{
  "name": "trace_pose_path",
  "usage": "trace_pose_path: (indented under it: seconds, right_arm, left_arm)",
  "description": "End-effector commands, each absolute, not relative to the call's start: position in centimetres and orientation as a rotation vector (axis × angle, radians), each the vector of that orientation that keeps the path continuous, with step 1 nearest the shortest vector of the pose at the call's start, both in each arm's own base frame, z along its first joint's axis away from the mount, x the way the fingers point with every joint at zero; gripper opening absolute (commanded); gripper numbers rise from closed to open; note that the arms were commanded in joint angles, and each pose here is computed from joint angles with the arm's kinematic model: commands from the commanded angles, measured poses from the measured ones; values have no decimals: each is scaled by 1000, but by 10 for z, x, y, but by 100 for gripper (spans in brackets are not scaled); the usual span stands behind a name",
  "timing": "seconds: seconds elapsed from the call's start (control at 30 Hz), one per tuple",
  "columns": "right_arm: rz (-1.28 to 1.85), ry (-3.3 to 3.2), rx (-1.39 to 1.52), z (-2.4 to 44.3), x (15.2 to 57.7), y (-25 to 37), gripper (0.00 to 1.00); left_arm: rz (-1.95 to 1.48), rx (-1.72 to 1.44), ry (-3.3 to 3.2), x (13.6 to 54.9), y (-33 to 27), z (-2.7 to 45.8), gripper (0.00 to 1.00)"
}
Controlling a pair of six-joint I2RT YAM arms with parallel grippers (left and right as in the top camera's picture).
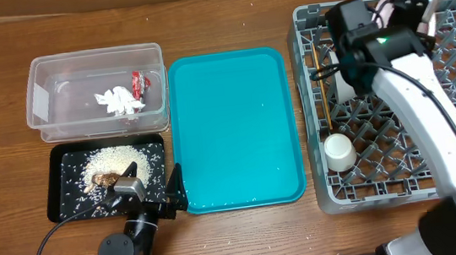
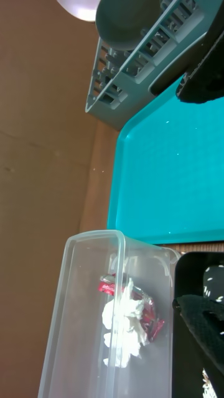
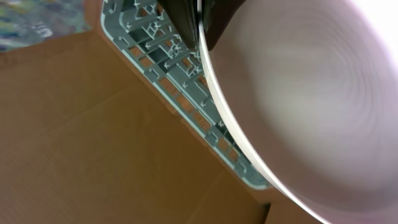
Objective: Sort waste into correct bins and load items into the dishwasher
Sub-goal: 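Lift the pink-rimmed plate with right gripper over the dish rack, then set the plate upright in the rack beside the pink bowl and release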
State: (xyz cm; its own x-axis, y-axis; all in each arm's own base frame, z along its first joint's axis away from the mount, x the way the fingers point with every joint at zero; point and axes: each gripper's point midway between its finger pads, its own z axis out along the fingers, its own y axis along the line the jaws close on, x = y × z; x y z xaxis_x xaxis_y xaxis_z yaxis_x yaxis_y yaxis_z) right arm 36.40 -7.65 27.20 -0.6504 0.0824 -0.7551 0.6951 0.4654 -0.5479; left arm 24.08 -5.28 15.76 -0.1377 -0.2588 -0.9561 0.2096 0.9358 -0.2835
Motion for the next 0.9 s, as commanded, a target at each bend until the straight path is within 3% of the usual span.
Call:
trace_pose_path:
  seconds: [0.0, 0.27, 0.43, 0.8, 0.87]
  right_arm:
    - [-1260, 2025, 615, 267, 369, -77, 4]
    - [-1272, 2090, 560, 246, 377, -67, 6]
    - [-1289, 2111, 528, 245, 373, -64, 15]
    - [-1289, 2108, 414, 249, 372, -37, 16]
    - [-1301, 2071, 390, 255, 374, -31, 24]
  left_arm:
    - [-415, -33, 1654, 240, -54, 158, 100]
    - [-415, -33, 1654, 240, -54, 158, 100]
    - [-415, -33, 1654, 240, -54, 158, 100]
    - [-415, -33, 1654, 240, -54, 158, 100]
    - [-415, -33, 1654, 240, -54, 158, 100]
